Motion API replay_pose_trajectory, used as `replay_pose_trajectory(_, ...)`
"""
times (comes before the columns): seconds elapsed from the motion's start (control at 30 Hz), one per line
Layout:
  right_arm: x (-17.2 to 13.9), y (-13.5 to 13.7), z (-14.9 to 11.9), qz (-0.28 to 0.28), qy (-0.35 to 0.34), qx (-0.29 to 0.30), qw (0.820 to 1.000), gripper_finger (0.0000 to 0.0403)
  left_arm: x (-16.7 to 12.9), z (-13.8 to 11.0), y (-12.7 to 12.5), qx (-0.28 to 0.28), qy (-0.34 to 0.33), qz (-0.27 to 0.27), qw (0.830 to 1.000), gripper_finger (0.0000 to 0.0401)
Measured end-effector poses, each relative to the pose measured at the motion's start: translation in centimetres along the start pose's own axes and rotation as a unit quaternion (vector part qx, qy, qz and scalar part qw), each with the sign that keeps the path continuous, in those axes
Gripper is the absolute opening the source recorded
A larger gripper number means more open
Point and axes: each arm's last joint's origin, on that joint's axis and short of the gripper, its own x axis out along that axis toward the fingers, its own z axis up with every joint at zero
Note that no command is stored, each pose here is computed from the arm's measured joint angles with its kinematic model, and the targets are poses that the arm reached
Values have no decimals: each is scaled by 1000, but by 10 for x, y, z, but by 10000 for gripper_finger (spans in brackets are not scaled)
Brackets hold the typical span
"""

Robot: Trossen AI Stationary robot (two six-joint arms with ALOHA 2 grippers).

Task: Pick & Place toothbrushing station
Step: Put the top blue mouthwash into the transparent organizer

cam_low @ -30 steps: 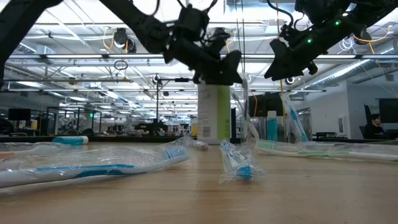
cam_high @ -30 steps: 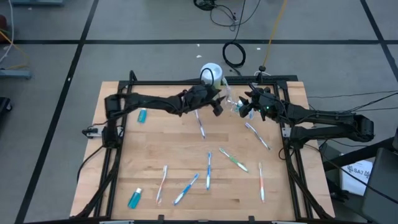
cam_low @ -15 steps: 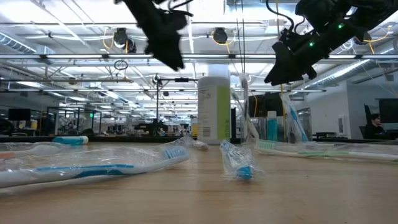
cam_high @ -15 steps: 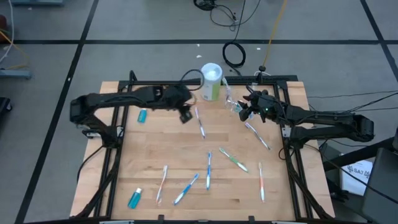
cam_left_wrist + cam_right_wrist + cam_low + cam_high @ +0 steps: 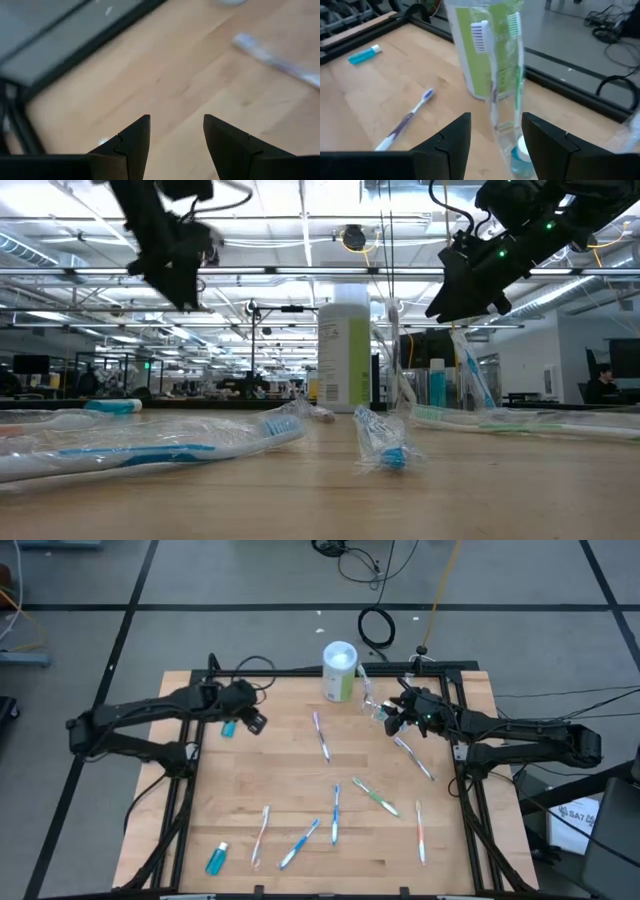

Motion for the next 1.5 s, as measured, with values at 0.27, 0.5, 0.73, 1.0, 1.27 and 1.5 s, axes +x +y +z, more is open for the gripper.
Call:
replay_pose_trajectory(0.27, 0, 1, 0, 14, 5, 4, 1000, 171, 39, -29, 34, -98, 63, 70, 991, 191)
replay_pose_trajectory(0.5, 0, 1, 2, 17, -4, -4, 1000, 171, 63, -27, 56, -141, 87, 90, 982, 191)
replay_pose_trajectory(0.73, 0, 4, 9, 27, -42, -35, 998, 171, 88, -37, 71, -154, 130, 102, 974, 191)
replay_pose_trajectory(1.0, -1, 5, 11, 30, -52, -42, 997, 171, 111, -46, 75, -165, 148, 96, 970, 191)
replay_pose_trajectory(1.27, -1, 4, 11, 30, -52, -43, 997, 171, 120, -49, 79, -172, 167, 109, 965, 191)
replay_pose_trajectory(1.5, -1, 4, 10, 30, -51, -43, 997, 171, 127, -46, 79, -171, 157, 107, 967, 190)
